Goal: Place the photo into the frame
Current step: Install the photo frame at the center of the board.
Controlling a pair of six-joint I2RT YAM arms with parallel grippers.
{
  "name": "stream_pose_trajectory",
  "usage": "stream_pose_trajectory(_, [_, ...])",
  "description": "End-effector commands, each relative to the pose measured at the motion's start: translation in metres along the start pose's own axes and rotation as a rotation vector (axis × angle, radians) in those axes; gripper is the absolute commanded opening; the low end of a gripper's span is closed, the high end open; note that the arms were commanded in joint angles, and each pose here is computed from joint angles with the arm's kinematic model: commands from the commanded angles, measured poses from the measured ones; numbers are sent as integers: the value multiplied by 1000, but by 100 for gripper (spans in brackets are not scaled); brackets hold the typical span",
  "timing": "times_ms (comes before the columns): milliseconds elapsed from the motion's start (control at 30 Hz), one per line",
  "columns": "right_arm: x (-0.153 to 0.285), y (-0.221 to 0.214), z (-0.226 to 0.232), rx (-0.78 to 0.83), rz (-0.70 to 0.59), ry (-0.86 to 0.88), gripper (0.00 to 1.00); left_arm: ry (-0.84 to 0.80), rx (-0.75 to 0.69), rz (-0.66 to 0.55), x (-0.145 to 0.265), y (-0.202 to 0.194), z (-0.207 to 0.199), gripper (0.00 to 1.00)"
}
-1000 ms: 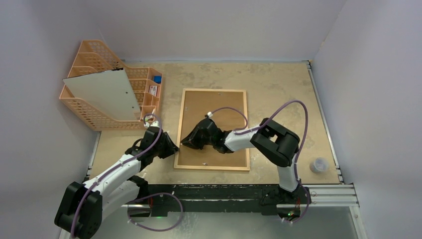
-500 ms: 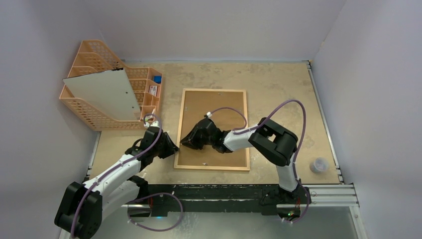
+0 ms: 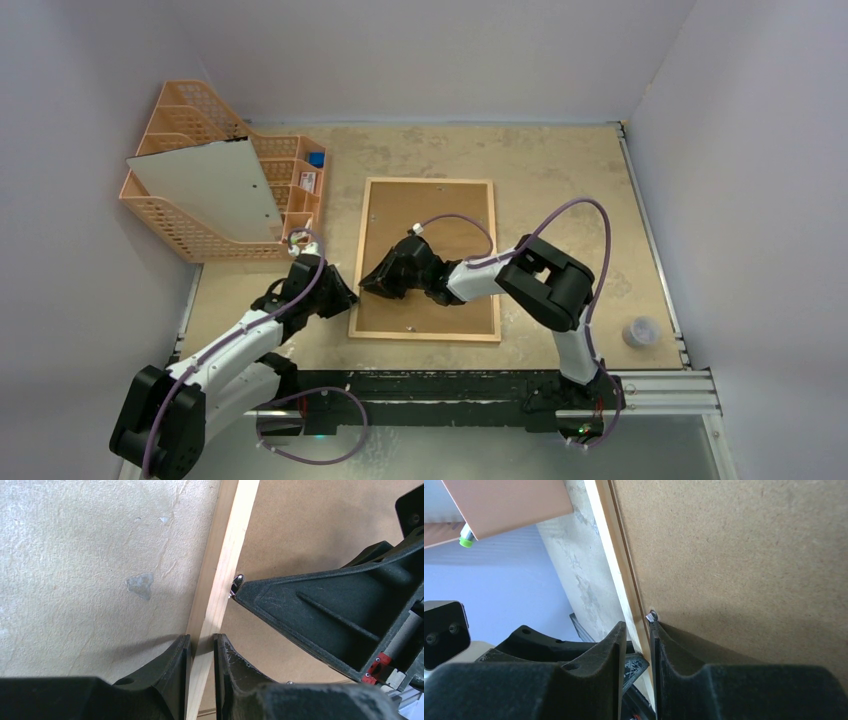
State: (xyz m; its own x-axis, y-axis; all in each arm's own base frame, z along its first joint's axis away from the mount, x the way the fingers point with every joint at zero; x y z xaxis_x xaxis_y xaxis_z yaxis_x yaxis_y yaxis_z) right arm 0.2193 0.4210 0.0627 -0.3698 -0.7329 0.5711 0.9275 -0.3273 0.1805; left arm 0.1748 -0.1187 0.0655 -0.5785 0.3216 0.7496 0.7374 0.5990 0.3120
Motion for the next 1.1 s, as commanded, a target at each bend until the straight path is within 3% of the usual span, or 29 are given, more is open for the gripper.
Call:
stream_pose_trajectory(0, [-14, -5, 1, -14, -5, 52, 27, -14, 8, 111, 0, -19, 5, 9])
stream_pose_trajectory(333, [-3, -3, 17, -29, -46, 249, 26, -29, 18, 133, -2, -25, 7, 8])
stream_pose_trajectory(1067, [16, 0, 44, -30, -79, 505, 20, 7, 11, 114, -4, -23, 13, 6])
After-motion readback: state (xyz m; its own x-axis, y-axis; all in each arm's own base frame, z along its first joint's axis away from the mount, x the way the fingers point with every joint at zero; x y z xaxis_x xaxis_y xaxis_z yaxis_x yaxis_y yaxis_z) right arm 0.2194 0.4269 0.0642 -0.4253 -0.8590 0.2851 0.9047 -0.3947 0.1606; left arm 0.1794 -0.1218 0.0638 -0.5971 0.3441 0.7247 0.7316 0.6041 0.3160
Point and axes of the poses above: each gripper's point midway between its finger pads, its own x axis back along the fingers, its own z axis along the line the jaws close on, y = z × x, the point moved 5 cm from there along x, back along the fingers, and after that the axes turned 10 degrees about x, right-handed, at the moved point
